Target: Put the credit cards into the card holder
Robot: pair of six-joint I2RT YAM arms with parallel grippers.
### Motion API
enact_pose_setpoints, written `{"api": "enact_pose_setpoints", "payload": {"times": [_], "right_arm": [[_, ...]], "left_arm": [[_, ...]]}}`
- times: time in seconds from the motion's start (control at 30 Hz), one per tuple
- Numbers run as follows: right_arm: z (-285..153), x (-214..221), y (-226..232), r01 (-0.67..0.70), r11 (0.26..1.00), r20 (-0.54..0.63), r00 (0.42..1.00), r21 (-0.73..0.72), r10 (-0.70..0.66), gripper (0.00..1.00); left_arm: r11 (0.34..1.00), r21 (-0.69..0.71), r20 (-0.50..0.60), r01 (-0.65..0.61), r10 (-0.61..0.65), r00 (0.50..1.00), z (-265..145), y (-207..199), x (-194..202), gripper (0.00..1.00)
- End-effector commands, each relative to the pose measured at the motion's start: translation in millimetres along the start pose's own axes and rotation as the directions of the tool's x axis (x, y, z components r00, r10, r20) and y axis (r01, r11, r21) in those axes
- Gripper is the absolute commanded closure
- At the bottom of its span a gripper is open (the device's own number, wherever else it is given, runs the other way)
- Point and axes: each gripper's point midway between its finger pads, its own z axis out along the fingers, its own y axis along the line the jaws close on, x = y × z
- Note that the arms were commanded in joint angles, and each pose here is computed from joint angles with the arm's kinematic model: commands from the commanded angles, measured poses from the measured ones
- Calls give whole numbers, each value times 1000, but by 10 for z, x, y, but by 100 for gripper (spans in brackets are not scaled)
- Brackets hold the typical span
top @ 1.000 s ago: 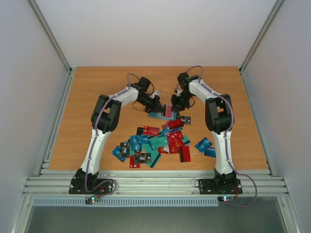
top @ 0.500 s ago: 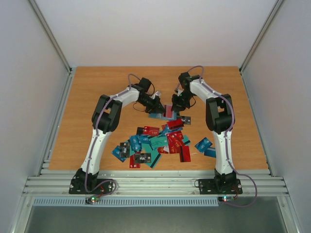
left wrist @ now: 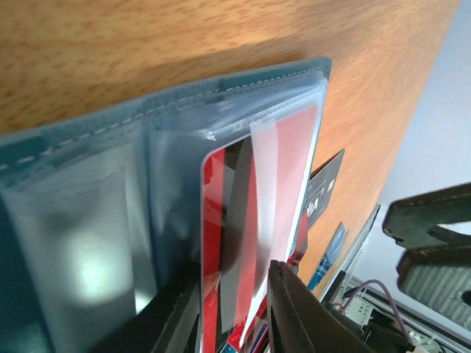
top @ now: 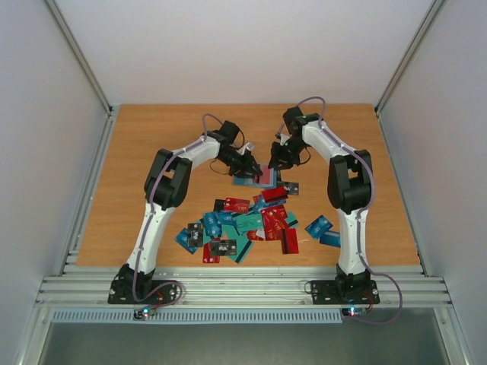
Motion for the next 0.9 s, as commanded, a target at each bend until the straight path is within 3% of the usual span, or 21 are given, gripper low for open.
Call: {"api": "enact_pose_setpoints", "payload": {"times": [0.0,0.3,0.87], "right_arm": [[-152,52,22,17,1000,20,1000,-12,-17,78],[-111,106,-18,-1,1000,21,1000,-13,1,78],[-208,184,29,-98,982,37,994,-159,105,77]], "left_arm": [[982,-182,-7,48,-50,999,95,382,116,70],[963,-271,-18,3,-8,1000,78,308,161,59],[915,-397,-14,-70,71,997,-35,197,216,39]]}}
